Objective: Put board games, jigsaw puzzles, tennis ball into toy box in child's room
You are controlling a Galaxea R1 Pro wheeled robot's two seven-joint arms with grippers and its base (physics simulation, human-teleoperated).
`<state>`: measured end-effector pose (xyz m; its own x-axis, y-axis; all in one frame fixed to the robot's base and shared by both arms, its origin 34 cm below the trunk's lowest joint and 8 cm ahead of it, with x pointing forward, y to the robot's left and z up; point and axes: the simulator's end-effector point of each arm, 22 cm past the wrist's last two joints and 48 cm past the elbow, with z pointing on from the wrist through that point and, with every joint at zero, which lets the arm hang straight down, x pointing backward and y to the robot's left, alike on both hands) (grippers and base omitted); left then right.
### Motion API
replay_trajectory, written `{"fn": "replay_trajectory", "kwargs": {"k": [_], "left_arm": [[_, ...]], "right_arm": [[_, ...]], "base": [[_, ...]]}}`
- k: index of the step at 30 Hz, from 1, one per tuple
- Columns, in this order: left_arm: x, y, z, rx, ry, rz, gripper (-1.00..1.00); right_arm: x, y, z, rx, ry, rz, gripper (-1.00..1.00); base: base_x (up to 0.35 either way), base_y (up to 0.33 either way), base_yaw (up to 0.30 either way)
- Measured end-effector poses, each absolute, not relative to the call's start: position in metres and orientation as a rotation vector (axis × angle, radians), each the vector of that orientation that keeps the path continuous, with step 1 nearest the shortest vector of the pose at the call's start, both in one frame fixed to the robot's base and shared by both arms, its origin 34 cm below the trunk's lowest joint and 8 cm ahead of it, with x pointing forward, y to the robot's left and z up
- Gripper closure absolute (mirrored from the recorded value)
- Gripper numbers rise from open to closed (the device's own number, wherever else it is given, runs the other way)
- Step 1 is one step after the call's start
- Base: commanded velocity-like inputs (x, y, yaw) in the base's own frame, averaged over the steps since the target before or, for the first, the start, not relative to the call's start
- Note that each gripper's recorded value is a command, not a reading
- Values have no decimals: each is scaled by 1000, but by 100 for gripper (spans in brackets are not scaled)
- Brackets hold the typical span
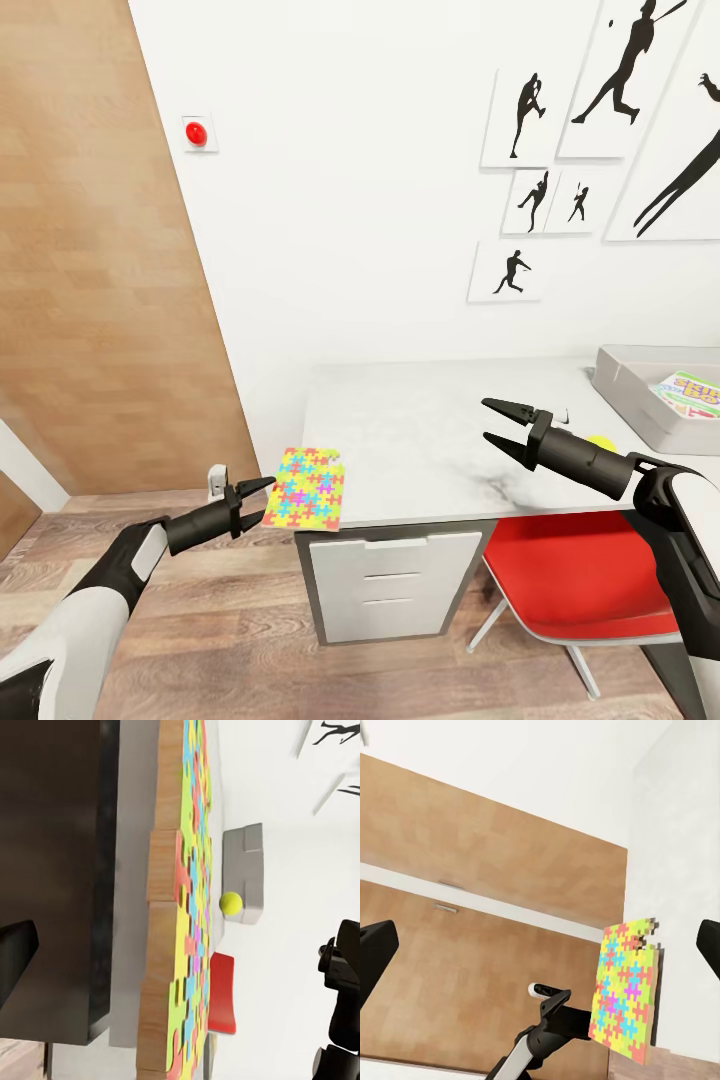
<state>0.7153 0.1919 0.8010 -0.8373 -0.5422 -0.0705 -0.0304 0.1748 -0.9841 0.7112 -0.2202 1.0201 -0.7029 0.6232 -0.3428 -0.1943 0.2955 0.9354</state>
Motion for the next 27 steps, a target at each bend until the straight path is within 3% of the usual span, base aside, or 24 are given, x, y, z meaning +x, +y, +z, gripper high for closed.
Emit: {"fn": "replay_trajectory", "kwargs": {"k": [8,9,27], "left_arm": [[715,192,801,-540,2052,-1703,-100],[715,192,801,-540,2052,-1703,100],[716,192,802,-549,2045,-1710,100]], "right_arm": [[711,-220,1020,384,1865,1485,-100],[711,-220,1020,384,1865,1486,-100],[711,-220,1021,383,1864,1486,-100]], "base": [[0,0,0],[0,0,0],[0,0,0]]}}
